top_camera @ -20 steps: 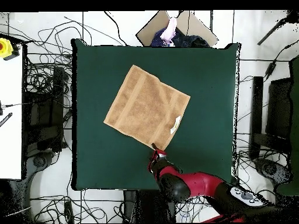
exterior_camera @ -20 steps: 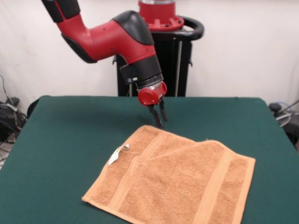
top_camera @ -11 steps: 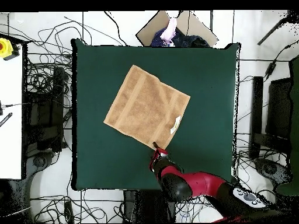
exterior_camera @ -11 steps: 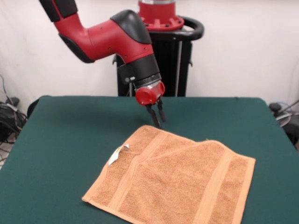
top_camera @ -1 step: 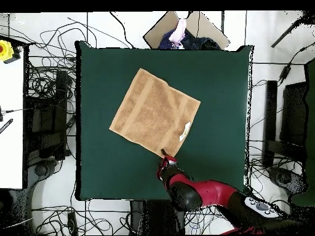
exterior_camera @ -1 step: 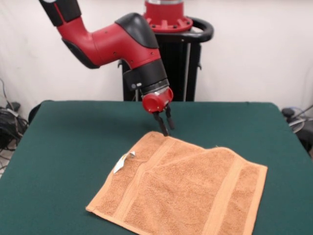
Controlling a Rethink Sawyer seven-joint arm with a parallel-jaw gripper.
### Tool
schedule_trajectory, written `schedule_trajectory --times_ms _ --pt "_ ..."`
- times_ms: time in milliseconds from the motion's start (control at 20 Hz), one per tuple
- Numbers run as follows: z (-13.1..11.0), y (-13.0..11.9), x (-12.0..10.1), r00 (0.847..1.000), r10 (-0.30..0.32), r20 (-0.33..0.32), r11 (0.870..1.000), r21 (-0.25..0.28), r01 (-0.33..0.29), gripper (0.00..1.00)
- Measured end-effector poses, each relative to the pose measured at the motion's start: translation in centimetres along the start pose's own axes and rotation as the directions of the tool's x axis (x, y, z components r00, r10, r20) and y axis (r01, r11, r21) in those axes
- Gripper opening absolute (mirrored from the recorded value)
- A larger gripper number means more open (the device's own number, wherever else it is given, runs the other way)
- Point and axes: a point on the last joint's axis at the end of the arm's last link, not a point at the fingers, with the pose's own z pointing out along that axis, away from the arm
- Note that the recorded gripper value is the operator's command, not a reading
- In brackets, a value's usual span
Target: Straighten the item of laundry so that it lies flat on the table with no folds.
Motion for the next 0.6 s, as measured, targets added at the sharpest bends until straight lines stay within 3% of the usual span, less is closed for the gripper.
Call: schedule_trajectory --times_ms 600 --pt "1.8 -0.3 0.4 1.000 0.009 0.003 1.000 0.005 -0.009 1.00"
